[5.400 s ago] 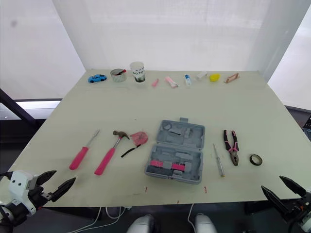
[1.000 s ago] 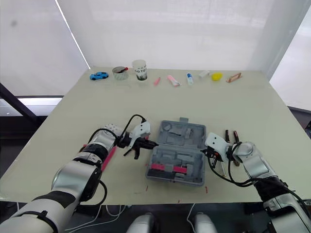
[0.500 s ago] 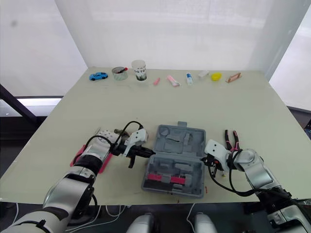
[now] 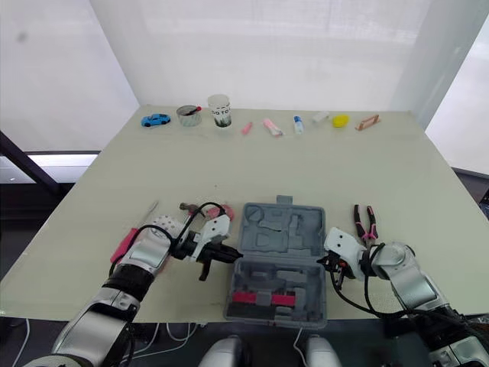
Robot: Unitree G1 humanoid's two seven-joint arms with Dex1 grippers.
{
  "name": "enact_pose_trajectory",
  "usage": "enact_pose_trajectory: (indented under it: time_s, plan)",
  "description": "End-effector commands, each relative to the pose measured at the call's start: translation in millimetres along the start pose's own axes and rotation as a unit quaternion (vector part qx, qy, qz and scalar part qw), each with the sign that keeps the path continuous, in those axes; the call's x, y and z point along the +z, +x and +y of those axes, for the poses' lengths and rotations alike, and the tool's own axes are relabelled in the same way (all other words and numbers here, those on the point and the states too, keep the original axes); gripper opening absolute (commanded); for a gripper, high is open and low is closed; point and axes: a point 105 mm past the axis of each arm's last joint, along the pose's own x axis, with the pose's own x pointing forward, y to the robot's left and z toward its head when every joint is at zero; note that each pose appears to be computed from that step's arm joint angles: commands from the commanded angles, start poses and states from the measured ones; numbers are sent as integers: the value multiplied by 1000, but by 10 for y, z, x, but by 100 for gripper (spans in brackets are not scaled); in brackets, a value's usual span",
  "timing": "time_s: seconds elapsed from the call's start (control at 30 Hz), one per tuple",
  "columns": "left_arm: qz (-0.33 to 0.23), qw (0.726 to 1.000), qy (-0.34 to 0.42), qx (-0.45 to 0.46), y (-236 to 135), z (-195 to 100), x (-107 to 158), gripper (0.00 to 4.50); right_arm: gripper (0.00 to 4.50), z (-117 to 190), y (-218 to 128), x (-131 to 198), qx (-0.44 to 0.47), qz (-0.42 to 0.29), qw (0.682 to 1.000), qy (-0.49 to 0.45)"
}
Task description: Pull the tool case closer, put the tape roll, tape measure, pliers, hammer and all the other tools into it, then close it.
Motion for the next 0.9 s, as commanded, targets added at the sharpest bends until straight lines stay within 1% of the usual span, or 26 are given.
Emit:
enact_pose_trajectory:
  time_s: [0.03,0.4,0.63,0.9]
  plan:
    - [-26,999,16,-17,99,-114,149,2,0,25,-53,163,0,-33,999,-14]
    - [-22,1000,-5,-13,80,-224,84,2,0,111,-28,170,10,-36,999,-9]
    - [-1,1000,-26,-12,41,-269,-36,2,0,160,15,153,18,-33,999,-4]
    - [-9,998,-60,-22,96,-346,-14,2,0,193,5,110,26,-26,999,2]
